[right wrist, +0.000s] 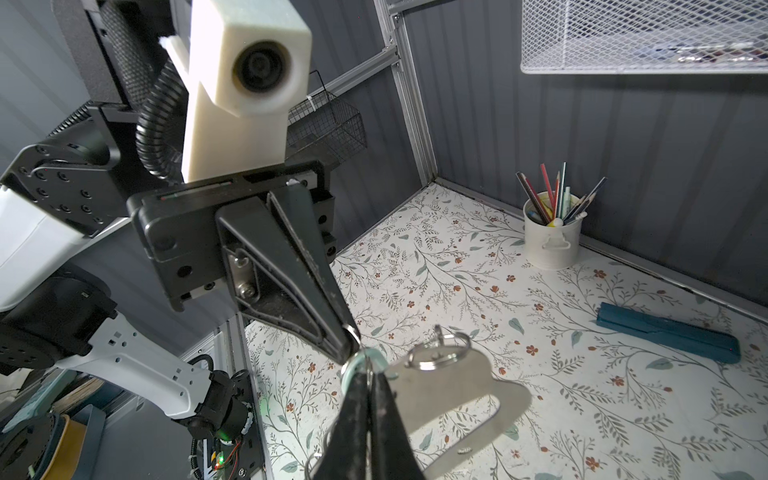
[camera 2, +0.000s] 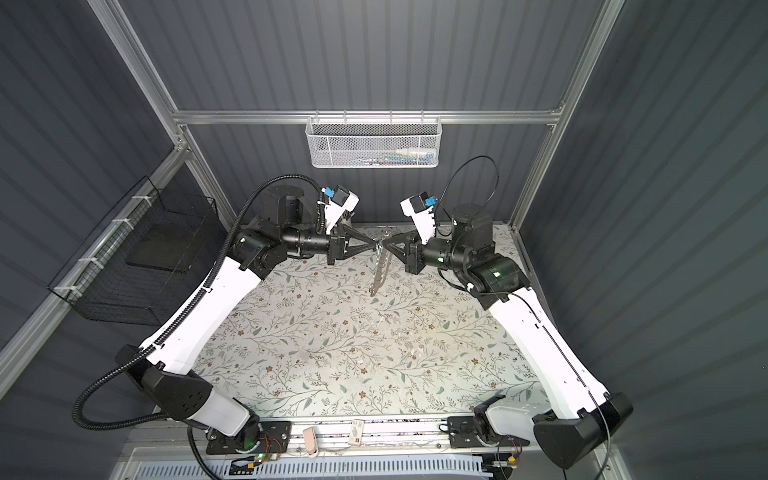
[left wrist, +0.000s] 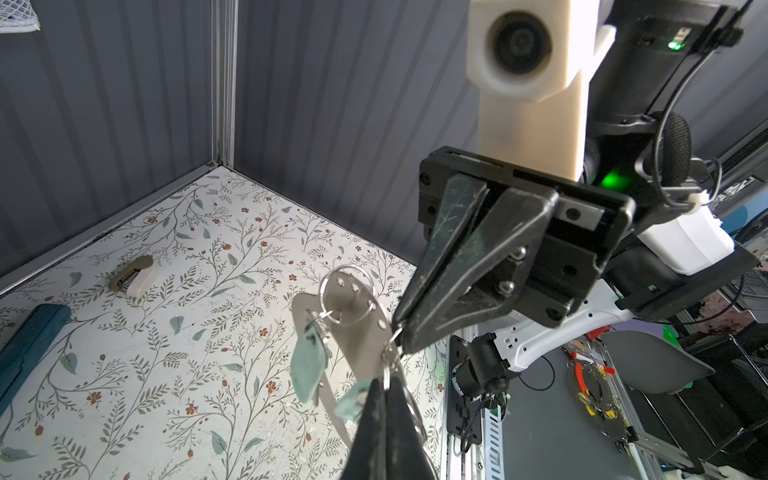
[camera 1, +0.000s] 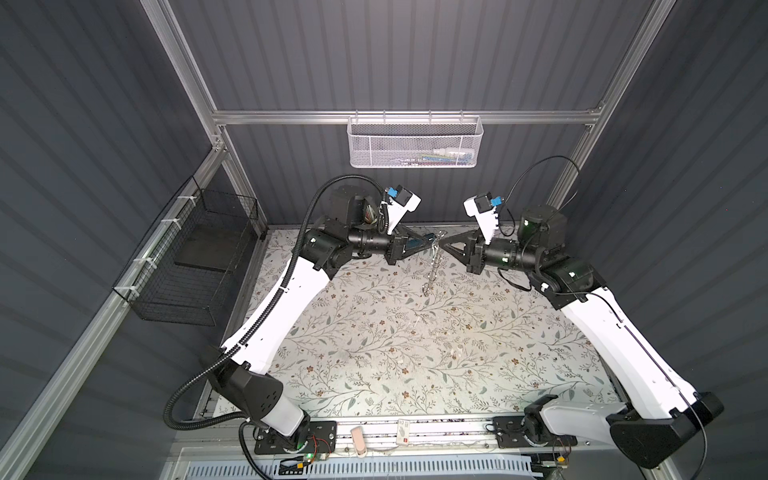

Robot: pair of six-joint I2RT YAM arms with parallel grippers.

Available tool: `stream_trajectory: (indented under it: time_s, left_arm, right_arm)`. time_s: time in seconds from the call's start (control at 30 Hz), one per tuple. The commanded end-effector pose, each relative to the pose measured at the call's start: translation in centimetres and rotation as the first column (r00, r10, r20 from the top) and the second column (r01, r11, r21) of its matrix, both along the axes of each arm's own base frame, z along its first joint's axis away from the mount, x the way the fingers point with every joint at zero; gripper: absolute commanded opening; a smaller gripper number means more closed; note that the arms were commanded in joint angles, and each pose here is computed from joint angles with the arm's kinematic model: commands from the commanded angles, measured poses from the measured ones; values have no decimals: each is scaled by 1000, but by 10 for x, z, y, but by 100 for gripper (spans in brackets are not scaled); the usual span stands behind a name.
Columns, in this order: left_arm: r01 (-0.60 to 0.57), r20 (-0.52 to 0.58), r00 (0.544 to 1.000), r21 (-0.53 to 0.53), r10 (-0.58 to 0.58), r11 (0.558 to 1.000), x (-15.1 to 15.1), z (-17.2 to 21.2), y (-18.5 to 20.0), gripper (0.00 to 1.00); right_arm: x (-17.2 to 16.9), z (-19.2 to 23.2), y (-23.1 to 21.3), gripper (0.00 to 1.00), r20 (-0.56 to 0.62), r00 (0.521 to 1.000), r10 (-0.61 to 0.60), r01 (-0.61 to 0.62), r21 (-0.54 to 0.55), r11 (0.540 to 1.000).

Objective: Put the keys on the keyring

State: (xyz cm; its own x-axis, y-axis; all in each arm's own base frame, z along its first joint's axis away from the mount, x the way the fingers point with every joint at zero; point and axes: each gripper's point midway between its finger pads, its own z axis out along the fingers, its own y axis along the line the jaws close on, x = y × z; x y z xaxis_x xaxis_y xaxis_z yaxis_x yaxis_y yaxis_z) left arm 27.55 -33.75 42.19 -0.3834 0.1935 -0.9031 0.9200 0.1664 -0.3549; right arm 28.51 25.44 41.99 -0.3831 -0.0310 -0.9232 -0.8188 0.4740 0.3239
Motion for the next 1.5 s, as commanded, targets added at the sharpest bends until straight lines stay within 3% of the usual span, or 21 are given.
stream_trajectory:
  time_s: [0.0,0.47,1.1,1.3,1.47]
  left_arm:
    - [16,-4,1000,-14,-16,1000,-3,5,-1,0]
    - [-100,101,990,-30,102,995,5,18,11,0]
    - [-76,163,984,-2,75,997,-1,14,13,0]
    - [-206,326,927,23,187,978,13,9,30,0]
    - [-278,529,818,21,225,960,16,9,47,0]
  right_arm:
    - [-5,12,2,7,44,999,22,-23,26,999]
    - [-11,10,5,6,-4,998,64,-64,57,996]
    - [-2,15,6,6,-122,988,93,-76,140,987]
    - [3,15,8,6,-147,985,90,-73,120,990]
    - [6,11,12,6,-177,980,85,-70,92,993]
